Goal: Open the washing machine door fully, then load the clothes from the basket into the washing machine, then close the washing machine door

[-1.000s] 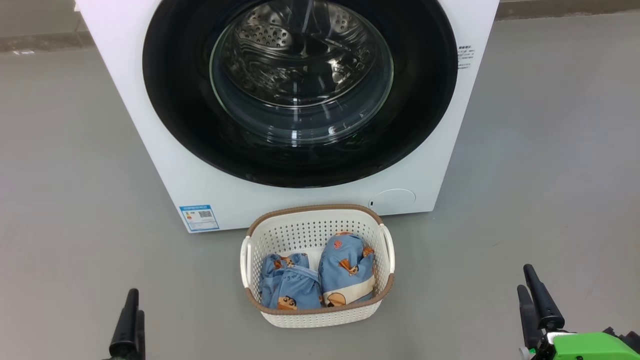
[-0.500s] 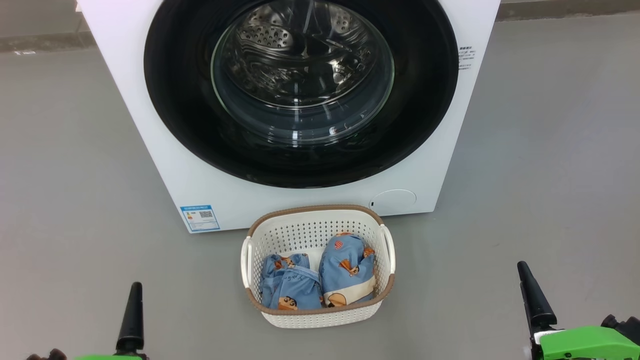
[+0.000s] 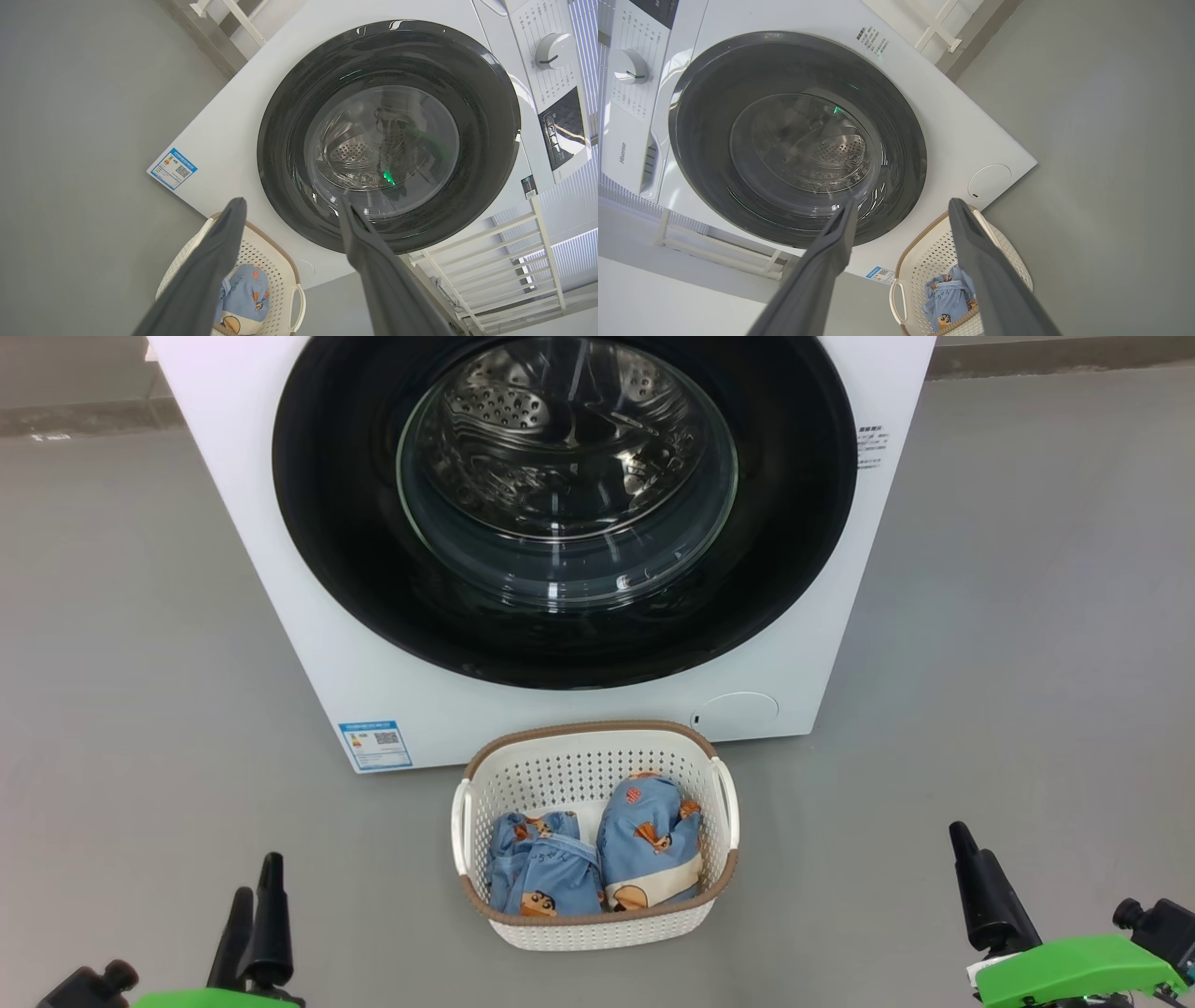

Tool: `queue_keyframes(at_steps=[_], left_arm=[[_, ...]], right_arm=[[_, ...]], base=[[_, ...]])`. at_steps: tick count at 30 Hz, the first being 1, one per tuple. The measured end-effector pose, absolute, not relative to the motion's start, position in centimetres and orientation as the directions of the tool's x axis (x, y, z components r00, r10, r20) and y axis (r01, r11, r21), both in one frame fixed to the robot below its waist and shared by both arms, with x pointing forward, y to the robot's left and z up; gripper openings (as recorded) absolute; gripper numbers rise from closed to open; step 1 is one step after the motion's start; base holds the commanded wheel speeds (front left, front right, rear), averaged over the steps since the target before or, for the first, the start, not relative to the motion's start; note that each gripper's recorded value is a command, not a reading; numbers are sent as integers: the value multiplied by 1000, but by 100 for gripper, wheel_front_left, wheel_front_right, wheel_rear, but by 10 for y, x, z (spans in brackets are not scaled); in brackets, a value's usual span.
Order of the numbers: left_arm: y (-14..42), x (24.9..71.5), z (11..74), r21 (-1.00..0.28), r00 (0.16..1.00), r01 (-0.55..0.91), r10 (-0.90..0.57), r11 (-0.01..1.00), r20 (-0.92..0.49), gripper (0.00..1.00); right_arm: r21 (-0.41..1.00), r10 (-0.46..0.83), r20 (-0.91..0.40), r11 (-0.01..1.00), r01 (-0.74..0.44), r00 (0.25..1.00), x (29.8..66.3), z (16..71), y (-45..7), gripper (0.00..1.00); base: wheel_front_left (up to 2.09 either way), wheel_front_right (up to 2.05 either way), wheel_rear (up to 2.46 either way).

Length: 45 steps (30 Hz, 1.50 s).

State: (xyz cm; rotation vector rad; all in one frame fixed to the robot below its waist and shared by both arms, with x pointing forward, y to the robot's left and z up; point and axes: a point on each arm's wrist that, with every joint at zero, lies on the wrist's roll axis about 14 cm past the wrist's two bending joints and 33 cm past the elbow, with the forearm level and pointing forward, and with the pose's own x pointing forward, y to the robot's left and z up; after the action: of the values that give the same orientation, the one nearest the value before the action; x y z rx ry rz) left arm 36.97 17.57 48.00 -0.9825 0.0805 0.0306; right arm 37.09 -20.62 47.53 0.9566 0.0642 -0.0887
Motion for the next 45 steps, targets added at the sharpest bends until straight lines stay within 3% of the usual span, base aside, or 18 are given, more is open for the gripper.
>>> queue_keyframes(at_steps=[7,20,45], left_arm=[[172,370,483,-747,997,-35,-23,664,-68,100],[164,369,485,-599,997,14,-53,801,-48,100],[156,367,480,-371,995,70,-89,926,-36,100]], right_arm=[[713,-32,-81,697,81,996,372,478,-202,100],[572,3,-77,819,42,997,373,479,-193,100],[306,58,-54,951,-39,997,377,486,-179,100]], base=[[0,0,0],[0,0,0],[0,0,0]])
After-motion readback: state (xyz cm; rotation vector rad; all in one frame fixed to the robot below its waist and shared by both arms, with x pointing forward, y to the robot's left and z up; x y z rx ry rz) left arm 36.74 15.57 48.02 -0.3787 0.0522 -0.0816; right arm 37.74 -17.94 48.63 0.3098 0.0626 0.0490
